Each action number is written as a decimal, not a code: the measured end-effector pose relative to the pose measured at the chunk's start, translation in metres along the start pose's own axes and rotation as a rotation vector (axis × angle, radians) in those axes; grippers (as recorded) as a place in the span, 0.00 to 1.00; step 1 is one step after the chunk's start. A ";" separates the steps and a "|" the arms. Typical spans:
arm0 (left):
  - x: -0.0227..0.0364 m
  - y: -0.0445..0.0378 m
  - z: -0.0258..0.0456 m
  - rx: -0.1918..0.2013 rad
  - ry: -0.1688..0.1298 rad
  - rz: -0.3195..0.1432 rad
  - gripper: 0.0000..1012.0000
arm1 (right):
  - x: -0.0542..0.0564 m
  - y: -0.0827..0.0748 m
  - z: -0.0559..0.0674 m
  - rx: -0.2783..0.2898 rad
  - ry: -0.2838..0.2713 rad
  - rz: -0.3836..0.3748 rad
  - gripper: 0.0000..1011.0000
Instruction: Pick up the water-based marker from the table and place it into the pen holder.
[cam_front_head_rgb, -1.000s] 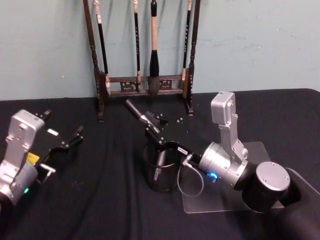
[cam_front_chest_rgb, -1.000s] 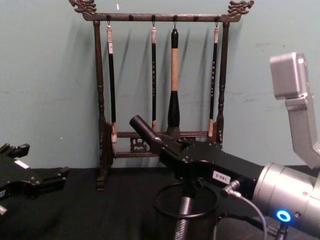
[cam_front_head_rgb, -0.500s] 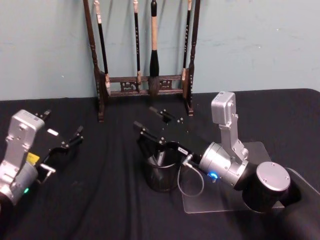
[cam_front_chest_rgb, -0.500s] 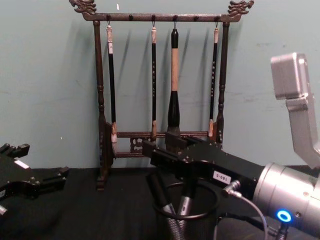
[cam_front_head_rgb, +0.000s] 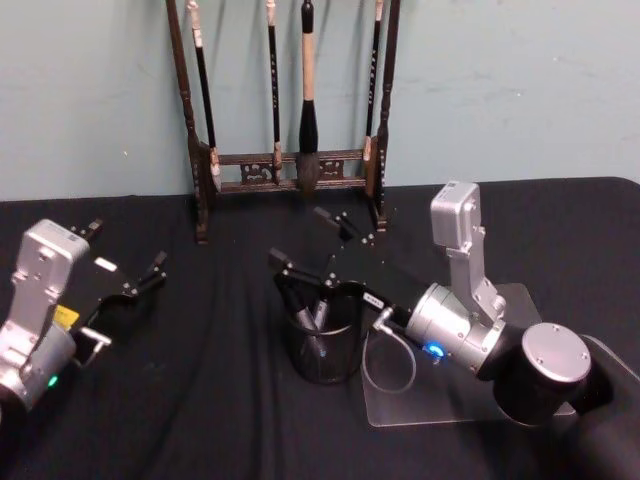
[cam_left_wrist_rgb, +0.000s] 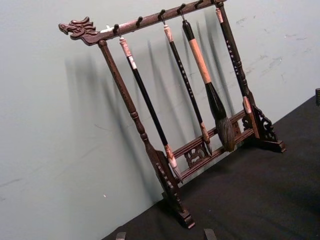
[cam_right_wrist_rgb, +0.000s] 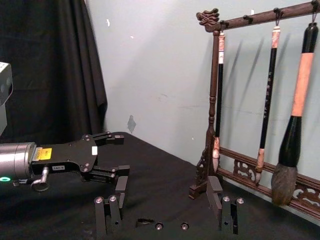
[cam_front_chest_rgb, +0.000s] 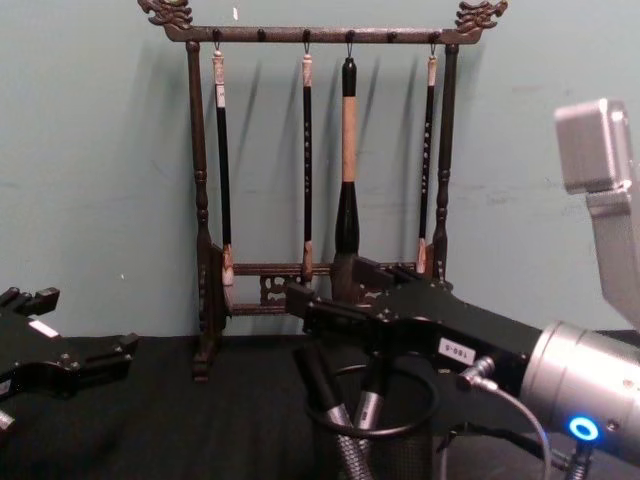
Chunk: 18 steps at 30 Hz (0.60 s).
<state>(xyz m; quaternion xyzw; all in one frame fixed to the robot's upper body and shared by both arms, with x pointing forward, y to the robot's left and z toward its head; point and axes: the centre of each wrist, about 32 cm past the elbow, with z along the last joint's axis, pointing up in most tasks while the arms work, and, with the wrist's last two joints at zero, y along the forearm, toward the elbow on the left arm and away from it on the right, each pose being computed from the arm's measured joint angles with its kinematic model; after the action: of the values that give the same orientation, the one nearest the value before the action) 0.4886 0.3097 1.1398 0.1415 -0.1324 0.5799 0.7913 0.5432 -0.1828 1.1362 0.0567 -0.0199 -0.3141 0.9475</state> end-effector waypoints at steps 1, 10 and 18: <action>0.0000 0.0000 0.0000 0.000 0.000 0.000 1.00 | 0.000 -0.003 0.001 -0.001 -0.001 -0.005 0.99; 0.0000 0.0000 0.0000 0.000 0.000 0.000 1.00 | 0.001 -0.016 0.007 0.002 -0.022 -0.045 0.99; 0.0000 0.0000 0.0000 0.000 0.000 0.000 1.00 | 0.003 -0.028 0.011 -0.003 -0.035 -0.089 0.99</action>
<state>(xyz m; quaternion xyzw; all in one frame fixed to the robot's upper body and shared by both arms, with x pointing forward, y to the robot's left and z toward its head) 0.4886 0.3097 1.1398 0.1415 -0.1325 0.5799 0.7913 0.5285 -0.2081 1.1435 0.0507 -0.0335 -0.3569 0.9322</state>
